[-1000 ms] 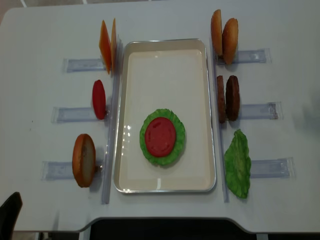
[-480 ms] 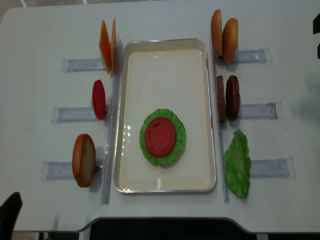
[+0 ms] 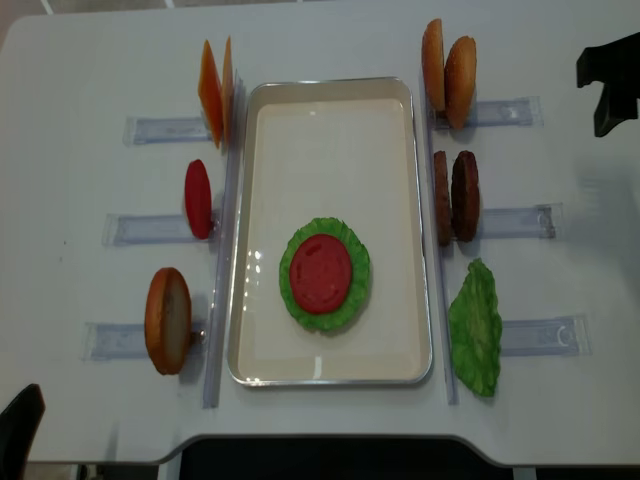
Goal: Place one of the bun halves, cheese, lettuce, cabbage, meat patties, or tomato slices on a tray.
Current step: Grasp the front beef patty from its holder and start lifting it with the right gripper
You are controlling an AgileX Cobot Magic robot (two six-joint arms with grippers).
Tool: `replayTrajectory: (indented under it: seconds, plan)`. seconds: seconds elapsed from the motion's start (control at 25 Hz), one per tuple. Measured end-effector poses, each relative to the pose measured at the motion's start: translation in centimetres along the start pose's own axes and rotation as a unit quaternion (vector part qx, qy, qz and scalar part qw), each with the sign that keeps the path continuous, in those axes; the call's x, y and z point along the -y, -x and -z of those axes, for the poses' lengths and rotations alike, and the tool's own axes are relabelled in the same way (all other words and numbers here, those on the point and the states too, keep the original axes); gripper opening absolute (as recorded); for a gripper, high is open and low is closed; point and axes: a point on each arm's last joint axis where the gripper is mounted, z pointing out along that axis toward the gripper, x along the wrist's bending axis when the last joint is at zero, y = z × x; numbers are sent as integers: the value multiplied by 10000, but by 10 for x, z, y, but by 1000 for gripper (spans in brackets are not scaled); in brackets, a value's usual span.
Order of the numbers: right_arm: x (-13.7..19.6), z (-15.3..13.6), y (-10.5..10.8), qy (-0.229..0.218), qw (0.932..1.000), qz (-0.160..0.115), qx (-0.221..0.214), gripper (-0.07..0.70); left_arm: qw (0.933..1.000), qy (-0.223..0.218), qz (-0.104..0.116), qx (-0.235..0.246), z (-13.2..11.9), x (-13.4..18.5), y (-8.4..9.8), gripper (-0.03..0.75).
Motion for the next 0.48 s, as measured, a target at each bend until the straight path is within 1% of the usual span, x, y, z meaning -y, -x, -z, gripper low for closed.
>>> replayTrajectory:
  seconds: [0.24,0.48]
  plan:
    - [6,1,-39,134,9996,96,-231,419,10000,0,0,0,0,0,0,692]
    - [7,5,-66,267,9985,173,-442,419,10000,0,0,0,0,0,0,692]
